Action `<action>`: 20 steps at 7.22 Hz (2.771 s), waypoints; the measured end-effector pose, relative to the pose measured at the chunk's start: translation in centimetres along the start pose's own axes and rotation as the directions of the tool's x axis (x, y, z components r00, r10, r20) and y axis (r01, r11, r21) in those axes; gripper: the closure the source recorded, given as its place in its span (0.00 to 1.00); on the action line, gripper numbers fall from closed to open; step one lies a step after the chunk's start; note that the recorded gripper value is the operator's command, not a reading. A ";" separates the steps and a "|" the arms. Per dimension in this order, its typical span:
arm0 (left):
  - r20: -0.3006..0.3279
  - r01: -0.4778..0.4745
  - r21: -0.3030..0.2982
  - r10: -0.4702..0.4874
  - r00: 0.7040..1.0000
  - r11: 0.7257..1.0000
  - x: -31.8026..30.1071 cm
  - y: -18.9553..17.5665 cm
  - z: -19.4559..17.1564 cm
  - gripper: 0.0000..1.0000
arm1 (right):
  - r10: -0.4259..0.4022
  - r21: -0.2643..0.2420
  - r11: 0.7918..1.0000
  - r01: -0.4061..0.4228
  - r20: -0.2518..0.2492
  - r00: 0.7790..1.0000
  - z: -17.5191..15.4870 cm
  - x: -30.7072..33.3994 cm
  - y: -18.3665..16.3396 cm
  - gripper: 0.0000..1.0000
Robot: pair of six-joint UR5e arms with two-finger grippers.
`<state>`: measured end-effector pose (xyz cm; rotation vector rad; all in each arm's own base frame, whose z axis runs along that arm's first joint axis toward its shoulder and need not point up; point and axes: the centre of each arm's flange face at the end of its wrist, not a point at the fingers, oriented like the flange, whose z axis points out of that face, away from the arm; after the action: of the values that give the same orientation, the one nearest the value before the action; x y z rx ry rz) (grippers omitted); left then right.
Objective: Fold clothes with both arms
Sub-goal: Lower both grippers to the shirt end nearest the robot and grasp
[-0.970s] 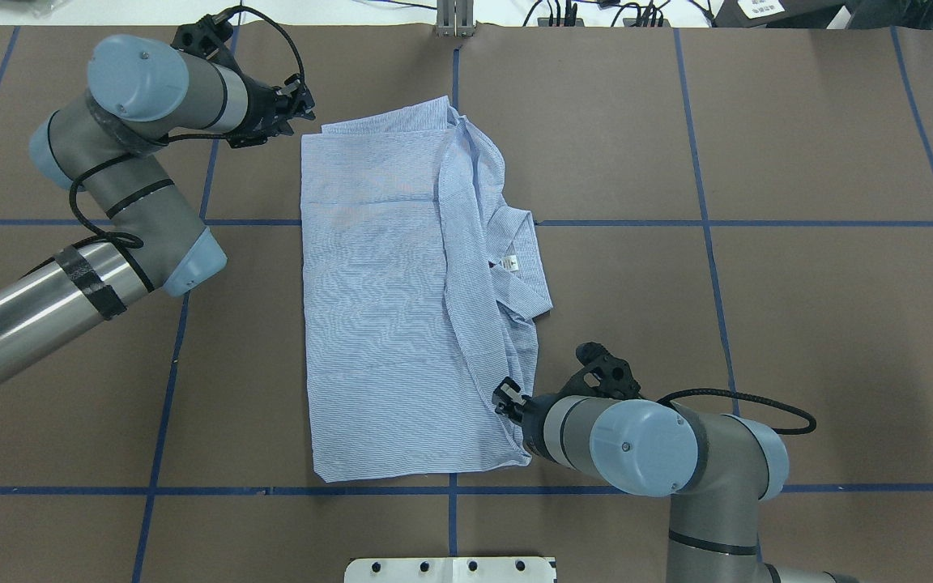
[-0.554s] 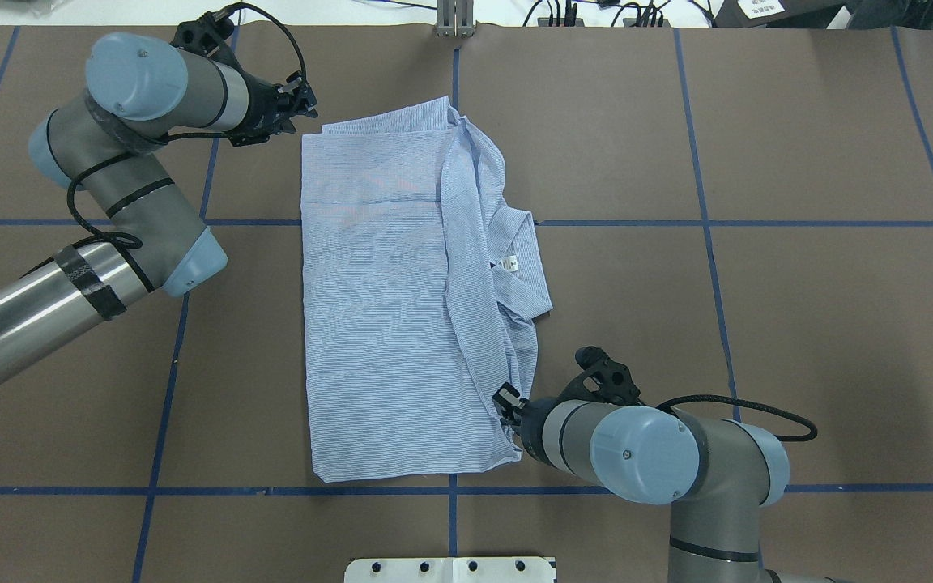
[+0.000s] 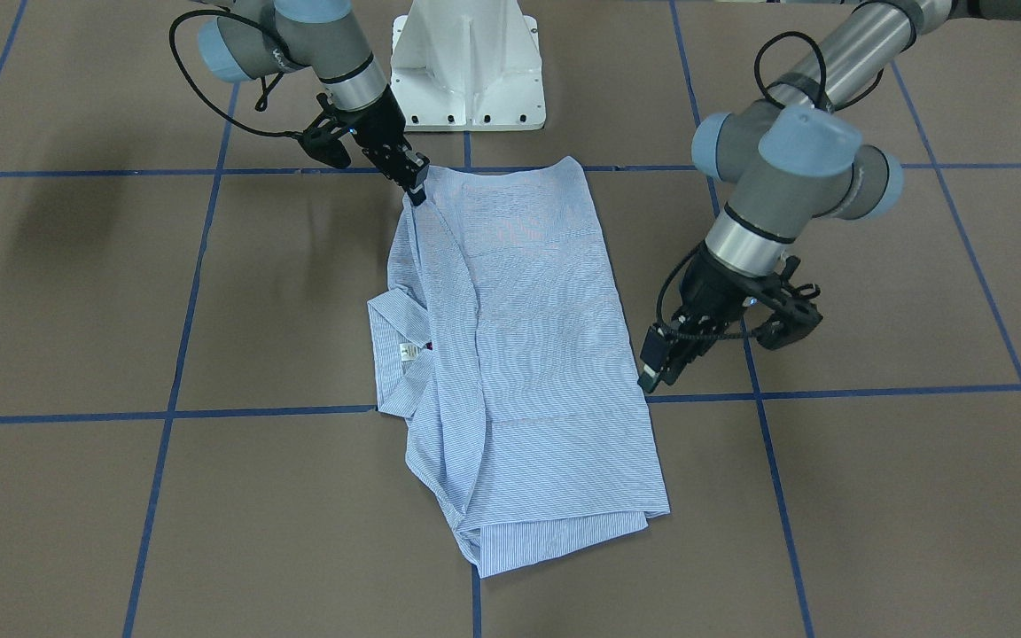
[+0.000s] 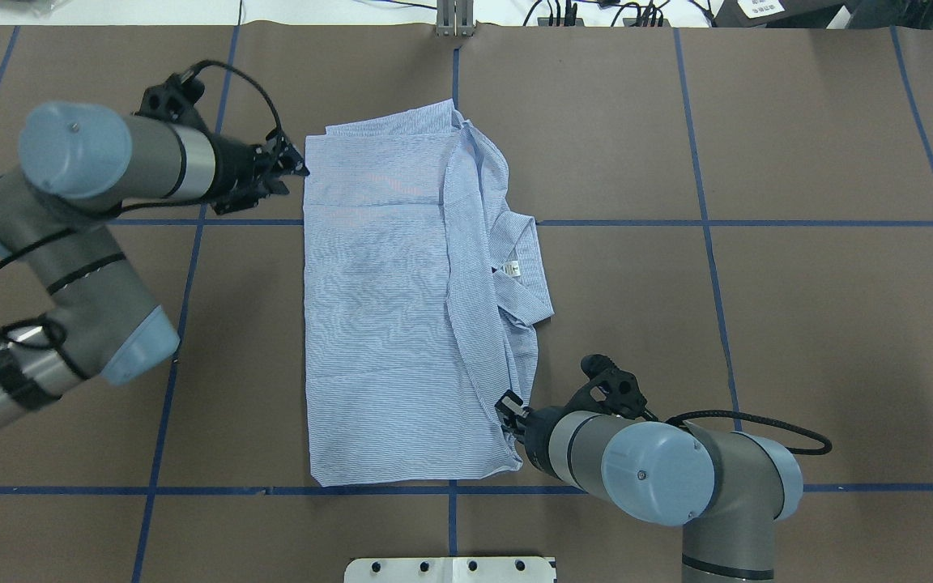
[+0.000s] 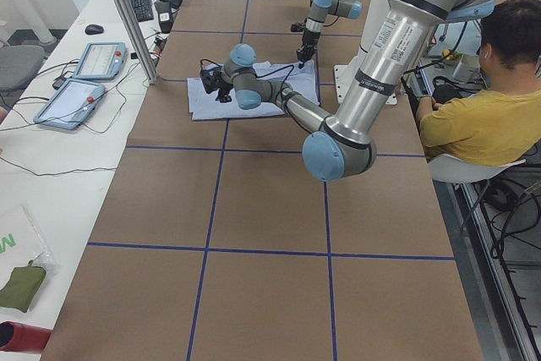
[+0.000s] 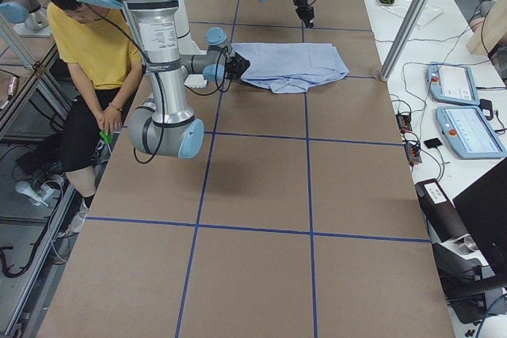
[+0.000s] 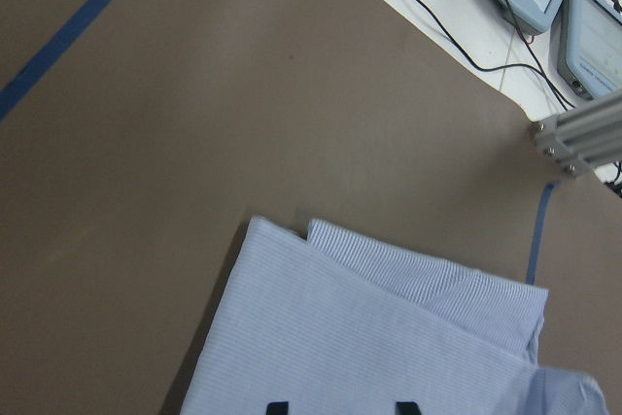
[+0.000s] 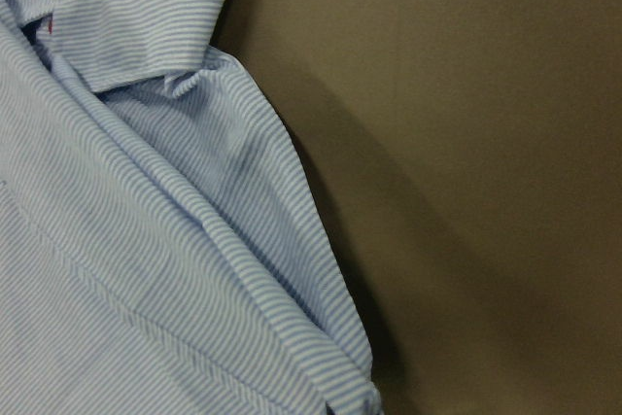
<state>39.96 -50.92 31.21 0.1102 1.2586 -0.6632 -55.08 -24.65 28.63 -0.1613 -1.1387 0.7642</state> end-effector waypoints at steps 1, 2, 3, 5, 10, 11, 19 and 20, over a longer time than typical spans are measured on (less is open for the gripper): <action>-0.006 0.051 -0.061 -0.052 0.999 0.997 -2.4 4.2 -2.9 0.50 | -0.001 -0.003 1.000 0.001 0.005 1.000 -0.5 0.2 0.1 1.00; 0.005 0.093 -0.104 -0.093 0.996 0.990 -4.9 8.2 -5.4 0.50 | -0.002 -0.007 1.000 0.002 0.005 1.000 -1.1 0.6 0.0 1.00; 0.027 0.129 -0.122 -0.126 0.992 0.984 -7.4 12.2 -6.7 0.50 | -0.005 -0.009 1.000 0.005 0.001 1.000 -1.4 1.1 -0.1 1.00; 0.081 0.199 -0.141 -0.189 0.979 0.970 -10.7 20.3 -6.3 0.50 | -0.008 -0.008 1.000 0.008 0.000 1.000 -1.5 1.5 0.1 1.00; 0.147 0.226 -0.155 -0.204 0.968 0.962 -11.4 28.1 -4.2 0.46 | -0.011 -0.007 1.000 0.011 0.001 1.000 -1.5 1.7 0.3 1.00; 0.154 0.224 -0.154 -0.201 0.967 0.962 -11.6 28.3 -3.9 0.46 | -0.010 -0.007 1.000 0.010 0.002 1.000 -1.5 1.6 0.3 1.00; 0.203 0.274 -0.172 -0.238 0.950 0.946 -13.4 31.4 -3.6 1.00 | -0.010 -0.009 1.000 0.010 0.007 1.000 -1.7 1.4 0.4 1.00; 0.202 0.279 -0.172 -0.244 0.949 0.945 -13.3 31.5 -3.7 1.00 | -0.010 -0.009 1.000 0.010 0.006 1.000 -1.6 1.5 0.5 1.00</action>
<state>51.22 -18.51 33.39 -0.2823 1.1687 -0.7548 -53.58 -22.99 28.78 -0.1614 -1.1486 0.7514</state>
